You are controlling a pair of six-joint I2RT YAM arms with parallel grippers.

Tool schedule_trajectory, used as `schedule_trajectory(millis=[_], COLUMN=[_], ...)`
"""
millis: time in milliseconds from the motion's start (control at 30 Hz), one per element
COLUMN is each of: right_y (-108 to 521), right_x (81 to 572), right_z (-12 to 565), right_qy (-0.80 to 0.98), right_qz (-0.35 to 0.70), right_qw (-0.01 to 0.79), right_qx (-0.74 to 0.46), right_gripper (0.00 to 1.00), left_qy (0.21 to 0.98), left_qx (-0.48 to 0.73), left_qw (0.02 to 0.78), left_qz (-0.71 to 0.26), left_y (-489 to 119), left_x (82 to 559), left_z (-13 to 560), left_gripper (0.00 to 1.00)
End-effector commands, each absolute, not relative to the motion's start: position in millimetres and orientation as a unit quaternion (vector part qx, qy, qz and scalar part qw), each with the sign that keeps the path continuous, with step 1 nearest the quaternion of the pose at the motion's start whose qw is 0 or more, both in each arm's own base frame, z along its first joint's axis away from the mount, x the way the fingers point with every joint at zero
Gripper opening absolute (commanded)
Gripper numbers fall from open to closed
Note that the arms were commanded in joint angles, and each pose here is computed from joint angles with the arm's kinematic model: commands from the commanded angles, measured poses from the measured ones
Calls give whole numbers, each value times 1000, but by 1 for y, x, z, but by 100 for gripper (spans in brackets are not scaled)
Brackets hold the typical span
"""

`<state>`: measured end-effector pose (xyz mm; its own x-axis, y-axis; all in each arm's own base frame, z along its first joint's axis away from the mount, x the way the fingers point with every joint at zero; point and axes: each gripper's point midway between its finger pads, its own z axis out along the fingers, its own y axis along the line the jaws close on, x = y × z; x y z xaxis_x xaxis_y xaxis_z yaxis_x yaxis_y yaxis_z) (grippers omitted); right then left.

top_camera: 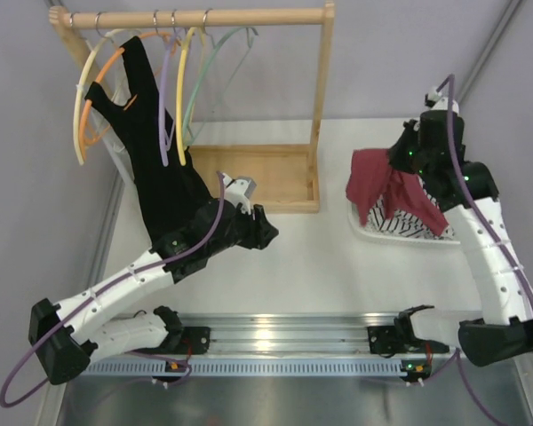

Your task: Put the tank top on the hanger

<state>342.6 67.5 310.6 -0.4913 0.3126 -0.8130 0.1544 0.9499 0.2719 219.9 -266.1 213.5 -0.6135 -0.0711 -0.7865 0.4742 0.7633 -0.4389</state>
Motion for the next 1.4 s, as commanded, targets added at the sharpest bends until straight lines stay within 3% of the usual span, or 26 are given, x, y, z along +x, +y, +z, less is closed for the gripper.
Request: schedule_trajectory(millis=[0, 233, 500, 700, 800, 967, 1000, 1033, 1100, 1133, 1233, 1367], right_y=[86, 138, 196, 235, 269, 245, 242, 232, 227, 225, 225, 219], right_x=[315, 274, 239, 246, 253, 308, 314, 320, 324, 324, 312, 277], right_z=[383, 478, 472, 390, 331, 216, 207, 192, 180, 181, 195, 199], right_qy=[830, 768, 772, 832, 856, 901, 902, 907, 913, 914, 906, 905], right_qz=[121, 236, 305, 266, 323, 299, 301, 293, 281, 270, 252, 219], right_qw=[538, 596, 556, 483, 393, 313, 310, 301, 295, 303, 337, 364], right_qx=[83, 17, -29, -48, -89, -32, -26, -11, -11, -13, -30, -36], right_gripper=[0, 0, 0, 2, 5, 9, 11, 26, 44, 60, 87, 87], left_qy=[820, 800, 782, 782, 793, 820, 822, 825, 830, 836, 848, 863], left_qx=[117, 111, 96, 94, 92, 77, 75, 72, 70, 70, 67, 71], left_qw=[445, 471, 500, 506, 497, 467, 464, 458, 449, 442, 423, 389], left_qz=[-340, -354, -359, -353, -339, -321, -321, -323, -323, -318, -313, -316], left_y=[-268, -263, -240, -227, -225, -224, -225, -225, -227, -226, -228, -238], left_x=[221, 220, 209, 201, 202, 203, 202, 202, 201, 200, 198, 195], left_z=[240, 267, 297, 303, 290, 254, 249, 240, 230, 220, 199, 163], left_gripper=[53, 53, 56, 57, 57, 57, 57, 57, 57, 57, 57, 57])
